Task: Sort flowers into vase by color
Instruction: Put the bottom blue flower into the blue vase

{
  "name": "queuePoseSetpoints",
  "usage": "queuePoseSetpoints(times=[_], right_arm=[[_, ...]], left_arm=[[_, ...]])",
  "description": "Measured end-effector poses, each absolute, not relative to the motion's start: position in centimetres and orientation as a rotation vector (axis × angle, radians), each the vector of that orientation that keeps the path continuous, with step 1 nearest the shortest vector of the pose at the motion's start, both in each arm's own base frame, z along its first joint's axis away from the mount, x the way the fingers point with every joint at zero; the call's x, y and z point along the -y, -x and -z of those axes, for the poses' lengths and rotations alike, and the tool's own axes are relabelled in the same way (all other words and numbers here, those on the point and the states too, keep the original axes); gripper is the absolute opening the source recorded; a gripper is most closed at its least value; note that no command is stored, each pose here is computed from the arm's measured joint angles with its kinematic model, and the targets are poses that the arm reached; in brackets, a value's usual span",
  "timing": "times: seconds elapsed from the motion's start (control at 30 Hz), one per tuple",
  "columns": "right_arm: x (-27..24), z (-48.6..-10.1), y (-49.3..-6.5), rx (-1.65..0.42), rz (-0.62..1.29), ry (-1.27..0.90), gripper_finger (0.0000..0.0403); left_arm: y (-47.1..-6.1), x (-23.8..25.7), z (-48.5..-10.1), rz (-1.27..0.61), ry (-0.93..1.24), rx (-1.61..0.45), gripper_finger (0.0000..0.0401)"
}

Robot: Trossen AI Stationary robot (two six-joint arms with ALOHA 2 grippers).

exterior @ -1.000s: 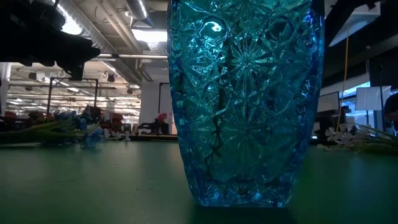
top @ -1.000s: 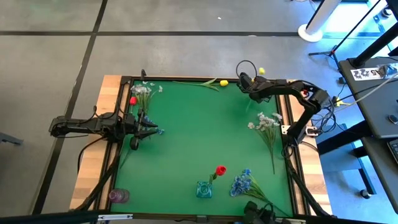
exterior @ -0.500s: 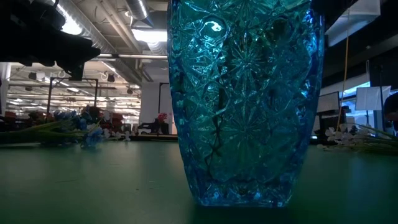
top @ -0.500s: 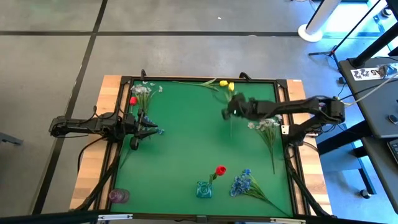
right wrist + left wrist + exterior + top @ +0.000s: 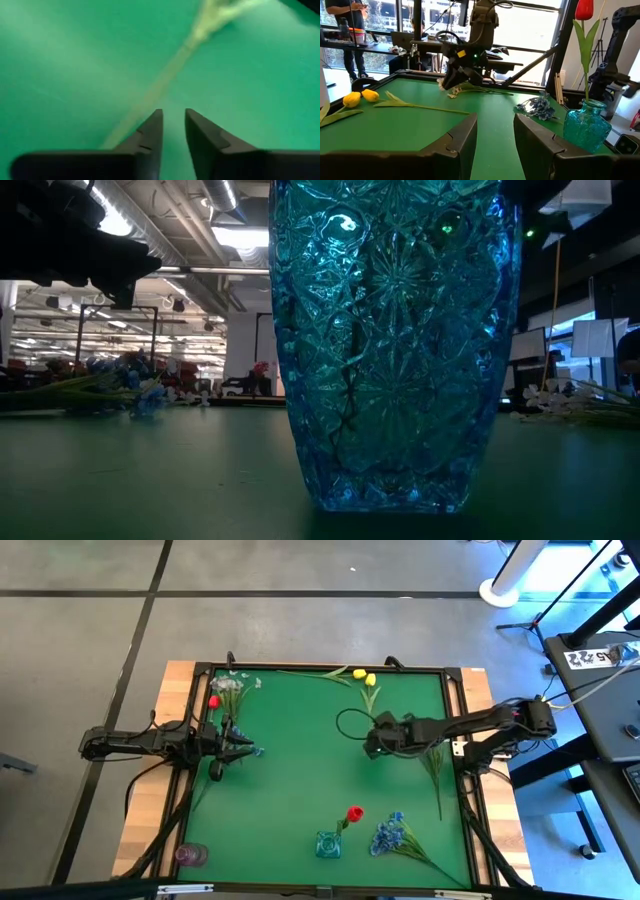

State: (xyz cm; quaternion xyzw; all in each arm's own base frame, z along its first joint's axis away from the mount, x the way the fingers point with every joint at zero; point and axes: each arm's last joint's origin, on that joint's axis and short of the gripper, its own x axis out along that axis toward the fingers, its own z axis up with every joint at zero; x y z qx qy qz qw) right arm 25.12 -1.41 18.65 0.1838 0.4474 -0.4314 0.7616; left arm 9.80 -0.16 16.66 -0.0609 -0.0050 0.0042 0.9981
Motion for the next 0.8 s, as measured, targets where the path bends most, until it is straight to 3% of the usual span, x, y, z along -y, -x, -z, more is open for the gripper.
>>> queuePoseSetpoints(times=[0.3,0.47,0.7,0.8], right_arm=[[0.2,-20.1,-20.7,-1.355,1.031,-0.522,0.0233],[-1.1,-20.3,-19.7,-1.443,1.06,-0.51,0.0289],[-3.5,-20.5,-19.3,-1.575,0.936,-0.605,0.0316],[-6.0,-21.7,-19.6,-1.538,0.893,-0.65,0.0316]], left_arm=[[-9.8,0.2,-16.7,-0.009,0.122,0.01,0.0125],[-9.8,0.2,-16.7,-0.009,0.122,0.01,0.0125],[-9.8,0.2,-16.7,-0.008,0.122,0.01,0.0125],[-9.8,0.2,-16.7,-0.009,0.122,0.01,0.0125]])
